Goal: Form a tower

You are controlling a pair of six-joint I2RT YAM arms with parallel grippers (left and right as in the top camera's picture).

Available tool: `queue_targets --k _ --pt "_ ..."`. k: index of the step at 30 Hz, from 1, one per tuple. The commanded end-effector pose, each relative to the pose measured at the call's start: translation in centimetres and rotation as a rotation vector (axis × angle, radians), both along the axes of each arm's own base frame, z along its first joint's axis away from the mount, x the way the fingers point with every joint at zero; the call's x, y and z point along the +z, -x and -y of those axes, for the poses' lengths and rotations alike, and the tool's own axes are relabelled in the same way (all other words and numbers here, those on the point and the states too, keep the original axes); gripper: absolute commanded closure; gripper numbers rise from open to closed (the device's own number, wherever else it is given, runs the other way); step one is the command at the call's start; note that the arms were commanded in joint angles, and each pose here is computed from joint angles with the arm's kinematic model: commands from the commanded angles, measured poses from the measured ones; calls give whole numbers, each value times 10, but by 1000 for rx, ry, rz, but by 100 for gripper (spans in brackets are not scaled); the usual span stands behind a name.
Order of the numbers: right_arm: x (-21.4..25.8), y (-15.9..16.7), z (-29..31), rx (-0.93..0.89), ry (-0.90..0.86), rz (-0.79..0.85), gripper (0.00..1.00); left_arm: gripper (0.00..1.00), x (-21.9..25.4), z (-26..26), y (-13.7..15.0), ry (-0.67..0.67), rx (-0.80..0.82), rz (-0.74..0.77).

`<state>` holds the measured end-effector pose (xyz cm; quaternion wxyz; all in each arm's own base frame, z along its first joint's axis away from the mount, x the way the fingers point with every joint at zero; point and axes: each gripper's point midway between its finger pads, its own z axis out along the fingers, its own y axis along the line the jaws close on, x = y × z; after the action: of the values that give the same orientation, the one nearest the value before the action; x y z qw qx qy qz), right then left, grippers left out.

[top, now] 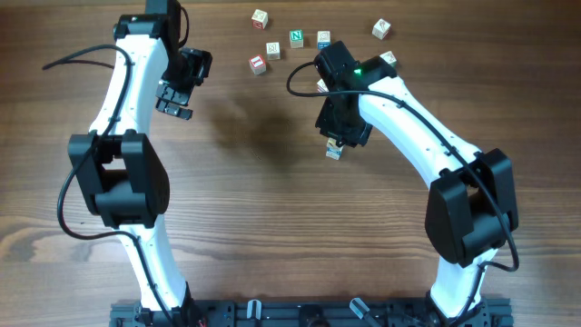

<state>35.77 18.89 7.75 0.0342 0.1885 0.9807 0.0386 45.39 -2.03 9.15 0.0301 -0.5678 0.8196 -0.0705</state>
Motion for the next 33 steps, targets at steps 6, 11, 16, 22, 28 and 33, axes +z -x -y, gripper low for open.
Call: queue_targets --k 6,11,16,22,28,33 --pt "11 -7 5 -19 29 42 95 0 12 -3 1 -11 -6 27" --pt "11 -7 5 -10 30 43 95 0 12 -3 1 -11 -6 27" --pt "12 -10 4 4 25 55 95 0 12 -3 1 -11 -6 27" --pt "12 -11 1 25 17 60 95 0 12 -3 1 -11 -6 27" --pt "11 -6 1 28 11 37 95 0 12 -3 1 -11 -6 27" --pt "11 -6 0 28 4 37 95 0 12 -3 1 -11 -6 27"
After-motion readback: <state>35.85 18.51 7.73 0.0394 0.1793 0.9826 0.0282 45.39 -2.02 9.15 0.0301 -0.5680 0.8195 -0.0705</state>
